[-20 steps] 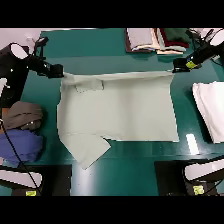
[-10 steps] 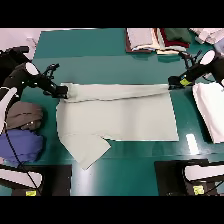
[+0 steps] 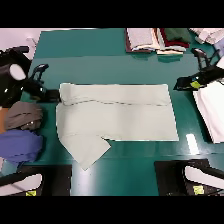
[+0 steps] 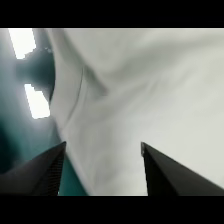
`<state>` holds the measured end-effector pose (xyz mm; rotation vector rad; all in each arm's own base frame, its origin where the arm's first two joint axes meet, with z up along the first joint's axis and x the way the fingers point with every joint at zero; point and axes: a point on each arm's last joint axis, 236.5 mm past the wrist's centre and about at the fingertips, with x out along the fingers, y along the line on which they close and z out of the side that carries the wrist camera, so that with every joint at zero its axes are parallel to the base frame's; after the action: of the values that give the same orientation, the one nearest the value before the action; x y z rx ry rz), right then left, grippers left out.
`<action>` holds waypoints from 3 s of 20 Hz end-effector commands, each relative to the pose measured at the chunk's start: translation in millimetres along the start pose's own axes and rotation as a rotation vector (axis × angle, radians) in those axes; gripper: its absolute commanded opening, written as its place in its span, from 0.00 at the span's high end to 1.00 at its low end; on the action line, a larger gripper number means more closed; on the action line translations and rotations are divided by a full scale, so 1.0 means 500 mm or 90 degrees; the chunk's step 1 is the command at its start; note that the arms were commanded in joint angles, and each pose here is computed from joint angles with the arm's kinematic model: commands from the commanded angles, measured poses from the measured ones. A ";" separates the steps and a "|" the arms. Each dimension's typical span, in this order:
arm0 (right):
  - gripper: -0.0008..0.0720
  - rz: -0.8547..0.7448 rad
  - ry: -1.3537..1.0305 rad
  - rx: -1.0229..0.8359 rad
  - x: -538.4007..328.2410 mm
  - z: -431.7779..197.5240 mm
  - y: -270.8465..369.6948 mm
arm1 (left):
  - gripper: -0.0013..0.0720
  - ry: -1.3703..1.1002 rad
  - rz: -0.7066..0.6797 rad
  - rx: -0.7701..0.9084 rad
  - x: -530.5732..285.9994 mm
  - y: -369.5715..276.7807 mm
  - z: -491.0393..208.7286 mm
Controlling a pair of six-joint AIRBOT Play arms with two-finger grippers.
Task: Fold the shirts.
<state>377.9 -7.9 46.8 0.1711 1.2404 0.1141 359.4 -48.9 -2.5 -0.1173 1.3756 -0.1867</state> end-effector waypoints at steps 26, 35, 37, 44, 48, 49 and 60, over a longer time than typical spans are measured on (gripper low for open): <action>0.42 -0.016 0.110 0.136 -0.015 -0.291 -0.096 | 0.94 0.019 -0.167 -0.067 0.044 -0.210 -0.328; 0.27 0.143 0.290 0.304 0.131 -0.500 -0.029 | 0.94 0.009 -0.167 -0.056 0.041 -0.210 -0.320; 0.43 0.141 0.305 0.258 0.146 -0.500 -0.009 | 0.94 0.012 -0.164 -0.051 0.041 -0.208 -0.323; 0.97 0.089 0.196 0.122 0.098 -0.449 0.012 | 0.94 0.051 -0.123 -0.001 0.005 -0.178 -0.381; 0.97 0.002 0.155 0.049 -0.013 -0.429 -0.023 | 0.94 0.056 -0.109 0.003 -0.068 -0.161 -0.454; 0.97 -0.020 0.131 0.046 -0.039 -0.416 -0.030 | 0.94 0.060 -0.108 0.005 -0.085 -0.161 -0.466; 0.97 -0.019 0.092 -0.029 -0.018 -0.182 -0.009 | 0.94 -0.095 0.018 0.093 -0.068 -0.120 -0.155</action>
<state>247.5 -13.3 29.1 0.1280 1.3914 0.1135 215.1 -109.5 32.2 -0.1026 1.2858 -0.2994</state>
